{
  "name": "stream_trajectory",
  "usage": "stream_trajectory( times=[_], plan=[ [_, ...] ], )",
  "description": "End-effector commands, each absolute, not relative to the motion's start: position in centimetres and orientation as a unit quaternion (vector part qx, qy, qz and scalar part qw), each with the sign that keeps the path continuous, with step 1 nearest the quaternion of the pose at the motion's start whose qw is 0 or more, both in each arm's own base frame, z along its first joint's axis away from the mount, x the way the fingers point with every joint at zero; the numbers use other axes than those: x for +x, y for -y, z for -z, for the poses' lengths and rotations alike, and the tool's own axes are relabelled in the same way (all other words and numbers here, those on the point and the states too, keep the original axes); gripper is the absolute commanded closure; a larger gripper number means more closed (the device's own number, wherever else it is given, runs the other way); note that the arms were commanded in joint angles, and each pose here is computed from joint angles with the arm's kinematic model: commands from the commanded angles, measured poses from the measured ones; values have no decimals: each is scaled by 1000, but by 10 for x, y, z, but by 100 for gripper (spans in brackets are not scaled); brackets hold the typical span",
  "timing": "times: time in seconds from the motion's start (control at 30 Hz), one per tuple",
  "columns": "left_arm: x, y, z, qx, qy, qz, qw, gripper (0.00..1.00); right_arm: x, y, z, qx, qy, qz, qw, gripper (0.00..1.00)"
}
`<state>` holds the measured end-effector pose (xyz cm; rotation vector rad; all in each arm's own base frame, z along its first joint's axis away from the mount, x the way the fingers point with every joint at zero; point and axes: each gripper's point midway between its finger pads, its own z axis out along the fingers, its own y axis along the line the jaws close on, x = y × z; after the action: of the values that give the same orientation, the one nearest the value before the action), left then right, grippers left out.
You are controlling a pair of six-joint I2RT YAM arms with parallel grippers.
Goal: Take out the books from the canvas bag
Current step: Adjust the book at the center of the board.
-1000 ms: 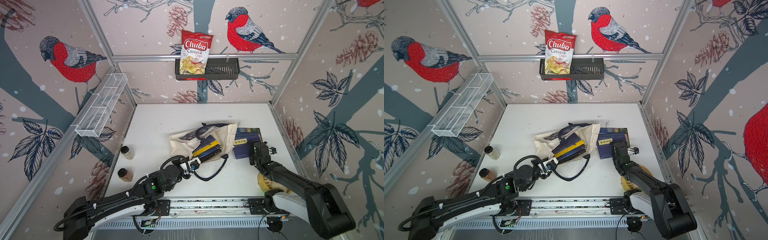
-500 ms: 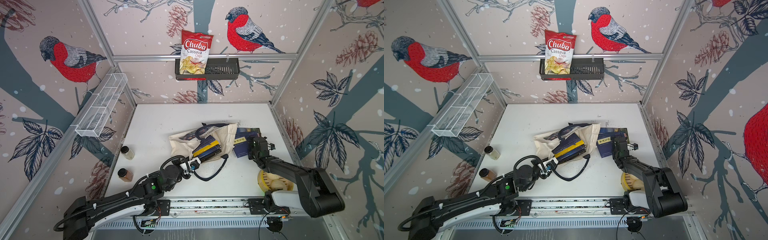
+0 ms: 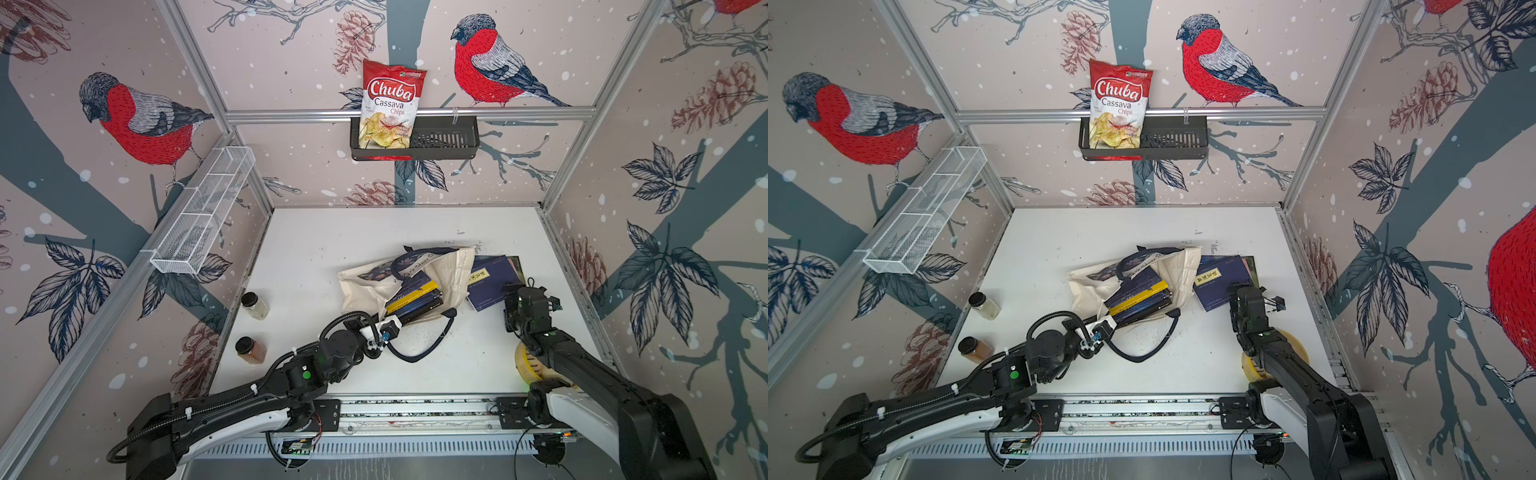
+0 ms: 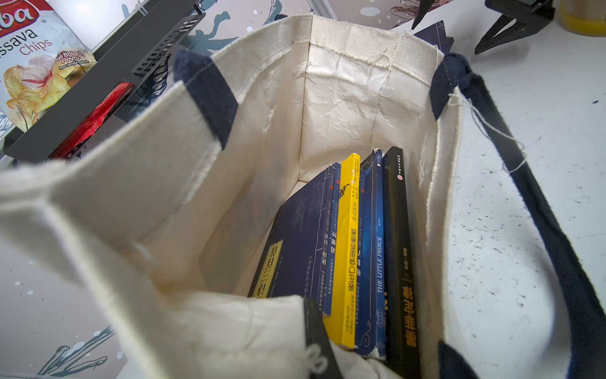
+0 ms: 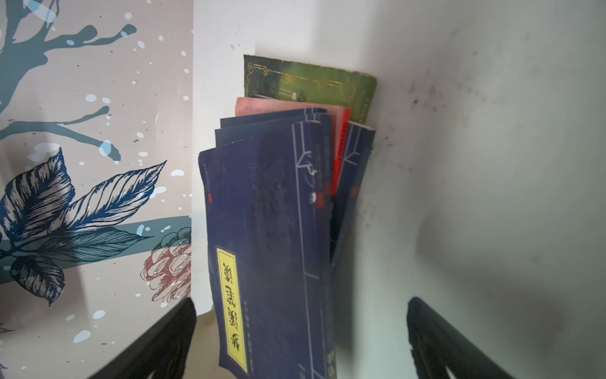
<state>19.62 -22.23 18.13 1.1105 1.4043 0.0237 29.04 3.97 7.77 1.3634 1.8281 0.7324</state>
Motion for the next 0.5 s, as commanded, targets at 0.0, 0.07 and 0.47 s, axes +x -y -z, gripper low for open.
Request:
stream_trajectory(
  times=[0.0,0.07,0.47],
  plan=[
    [194,229,-203,476,-586,4,656,100,279,-53,-83,493,-737,-294,356,2],
    [193,228,-203,477,-585,5,656,100,278,-69,-100,456,-745,-317,369,5],
    [191,232,-187,504,-587,-3,633,100,247,-175,-248,231,-750,-414,461,18]
  ],
)
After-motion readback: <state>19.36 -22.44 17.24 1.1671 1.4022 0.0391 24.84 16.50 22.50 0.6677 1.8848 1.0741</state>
